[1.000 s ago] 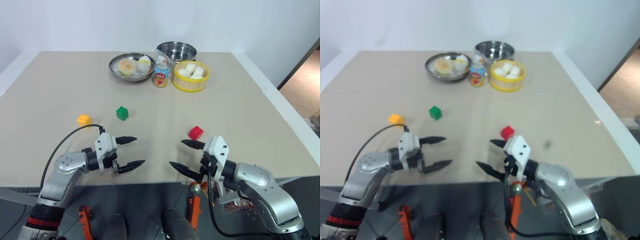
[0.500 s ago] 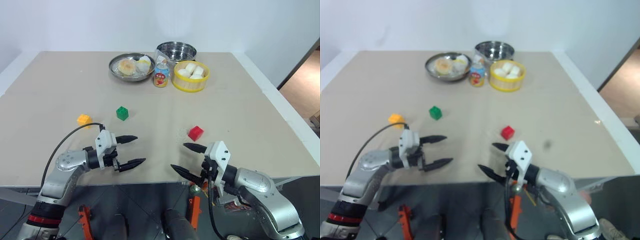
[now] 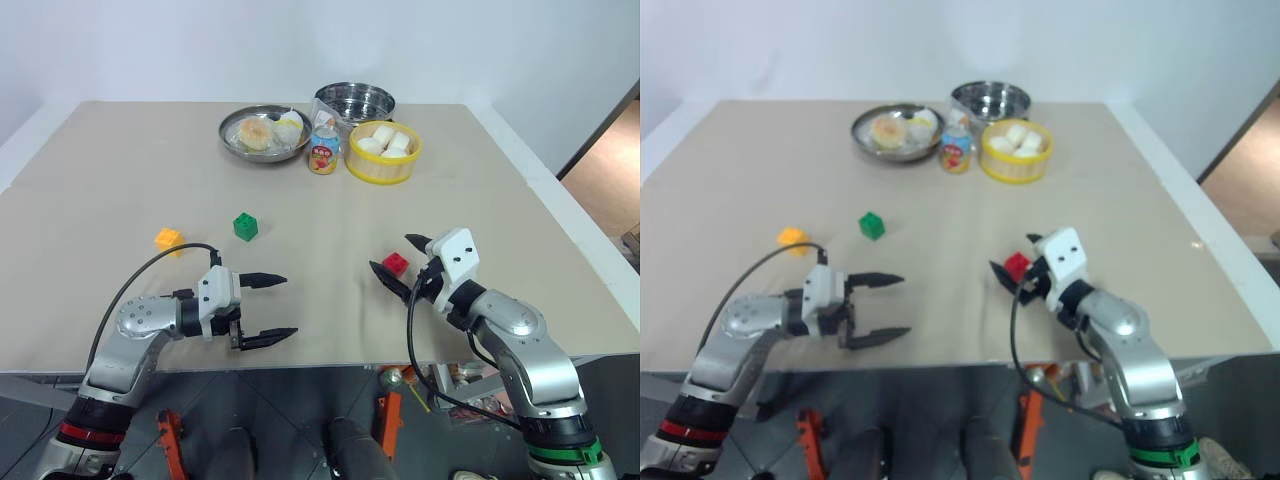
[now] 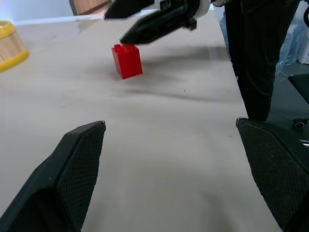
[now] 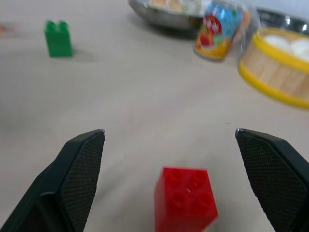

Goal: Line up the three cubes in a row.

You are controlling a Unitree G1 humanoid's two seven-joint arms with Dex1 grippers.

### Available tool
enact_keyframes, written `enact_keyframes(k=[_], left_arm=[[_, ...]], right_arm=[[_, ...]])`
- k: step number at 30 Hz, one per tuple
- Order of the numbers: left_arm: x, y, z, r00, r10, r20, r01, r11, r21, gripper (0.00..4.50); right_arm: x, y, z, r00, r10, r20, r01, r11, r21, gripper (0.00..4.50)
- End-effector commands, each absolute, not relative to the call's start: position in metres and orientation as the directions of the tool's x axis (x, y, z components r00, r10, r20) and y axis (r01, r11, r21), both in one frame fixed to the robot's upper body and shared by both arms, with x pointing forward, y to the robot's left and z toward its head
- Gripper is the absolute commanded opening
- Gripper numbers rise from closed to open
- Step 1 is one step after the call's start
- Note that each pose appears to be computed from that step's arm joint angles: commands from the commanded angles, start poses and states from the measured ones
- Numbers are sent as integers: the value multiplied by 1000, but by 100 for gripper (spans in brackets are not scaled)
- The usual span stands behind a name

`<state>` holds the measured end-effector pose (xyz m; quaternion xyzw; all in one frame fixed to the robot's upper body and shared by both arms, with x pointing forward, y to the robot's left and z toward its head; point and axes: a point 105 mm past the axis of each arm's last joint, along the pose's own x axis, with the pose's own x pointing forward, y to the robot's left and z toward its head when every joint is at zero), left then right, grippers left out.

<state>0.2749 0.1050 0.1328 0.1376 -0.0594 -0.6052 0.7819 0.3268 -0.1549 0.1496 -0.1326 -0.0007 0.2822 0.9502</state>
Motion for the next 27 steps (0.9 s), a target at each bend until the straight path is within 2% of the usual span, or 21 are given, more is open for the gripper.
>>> enact_keyframes(k=[1,6,11,13,14,15,16,21,24,27], left_arm=[[271,98,146,239,-970,-53,920,208,333,448],[270,98,147,248,-967,-56,917,215,335,448],[269,98,148,259,-964,-61,915,224,335,450],[268,98,148,260,-963,-64,916,225,333,450],[268,98,148,261,-963,-65,916,225,333,450],[268,98,148,261,-963,-66,916,226,332,450],[268,98,148,262,-963,-67,916,226,331,450],[268,101,146,273,-959,-76,916,235,325,450],[270,104,143,289,-954,-76,915,253,314,450],[274,111,137,339,-938,-79,907,303,291,450]], right_arm=[[335,-165,154,862,498,-92,-505,833,-225,450],[336,-166,143,852,499,-156,-521,837,-170,450],[337,-164,140,850,500,-164,-521,845,-125,295],[337,-163,139,850,502,-163,-522,845,-120,225],[337,-163,139,850,501,-164,-521,846,-117,171],[338,-163,139,851,499,-166,-519,847,-114,162],[338,-163,138,852,497,-168,-517,848,-113,124],[341,-164,145,857,489,-162,-511,847,-149,122],[345,-146,167,804,580,-129,-594,777,-208,122],[347,-116,192,694,713,-99,-712,658,-245,122]])
